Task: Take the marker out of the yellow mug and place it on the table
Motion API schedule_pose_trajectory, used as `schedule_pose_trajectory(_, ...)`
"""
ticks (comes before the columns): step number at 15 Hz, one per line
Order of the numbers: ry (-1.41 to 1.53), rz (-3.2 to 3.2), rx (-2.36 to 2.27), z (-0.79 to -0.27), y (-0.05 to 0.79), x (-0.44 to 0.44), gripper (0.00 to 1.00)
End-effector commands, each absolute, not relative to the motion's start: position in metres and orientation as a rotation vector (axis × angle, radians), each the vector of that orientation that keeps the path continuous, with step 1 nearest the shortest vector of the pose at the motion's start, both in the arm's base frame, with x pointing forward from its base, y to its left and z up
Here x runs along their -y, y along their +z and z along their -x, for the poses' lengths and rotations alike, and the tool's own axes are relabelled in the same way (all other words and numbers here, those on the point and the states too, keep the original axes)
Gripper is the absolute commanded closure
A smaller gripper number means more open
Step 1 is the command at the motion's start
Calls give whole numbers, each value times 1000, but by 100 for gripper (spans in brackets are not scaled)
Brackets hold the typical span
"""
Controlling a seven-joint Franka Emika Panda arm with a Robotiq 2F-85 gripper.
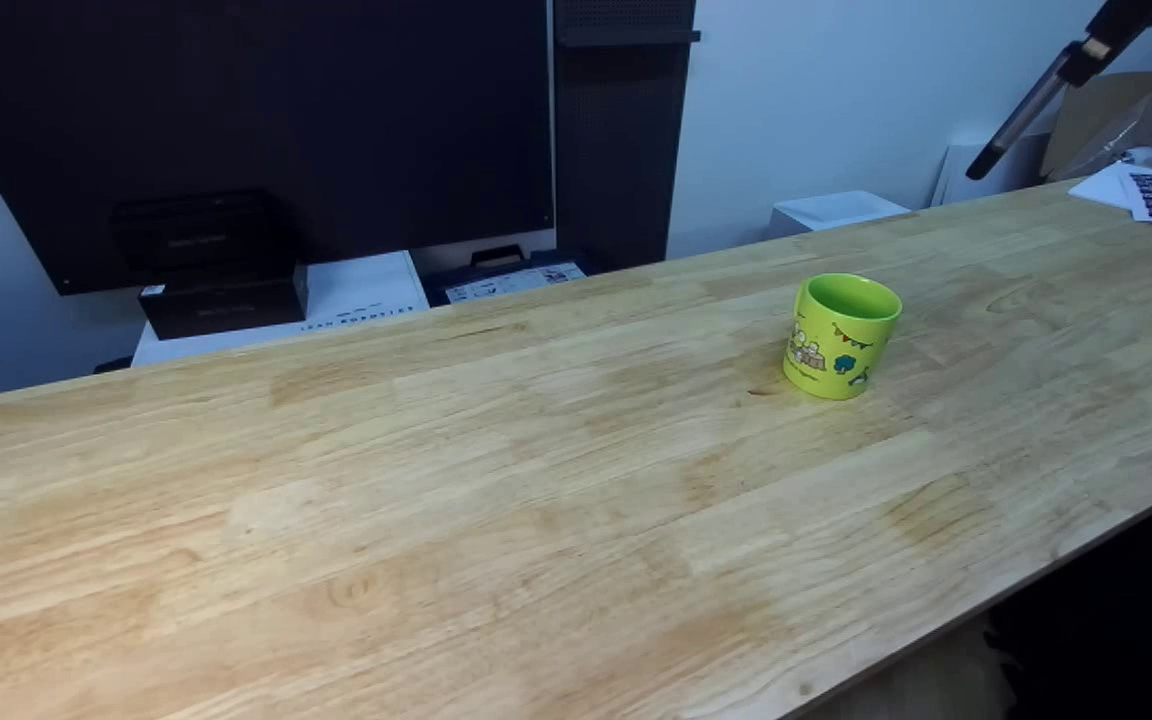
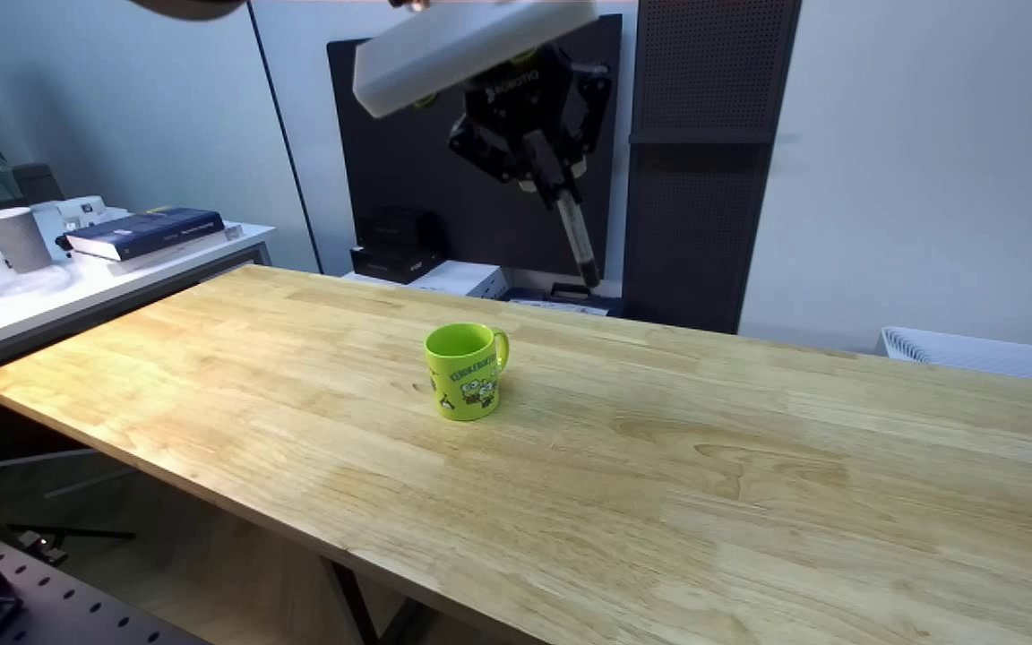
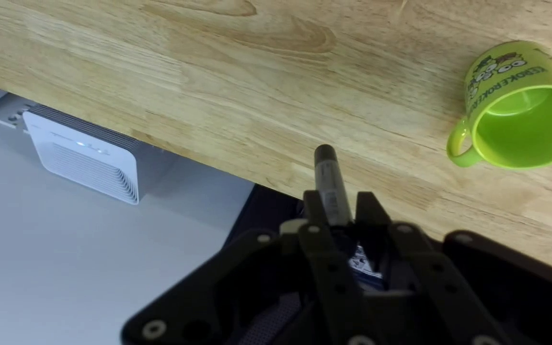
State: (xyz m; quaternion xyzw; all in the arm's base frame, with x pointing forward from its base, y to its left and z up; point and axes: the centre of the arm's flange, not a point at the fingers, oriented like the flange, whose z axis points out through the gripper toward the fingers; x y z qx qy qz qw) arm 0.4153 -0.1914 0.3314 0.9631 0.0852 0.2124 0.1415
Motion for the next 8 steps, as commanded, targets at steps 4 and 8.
schedule_pose_trajectory(4, 544, -2861, -266, -447, 258, 172, 94)
schedule_pose_trajectory(8, 497, -2892, -295, -438, 245, 154, 78)
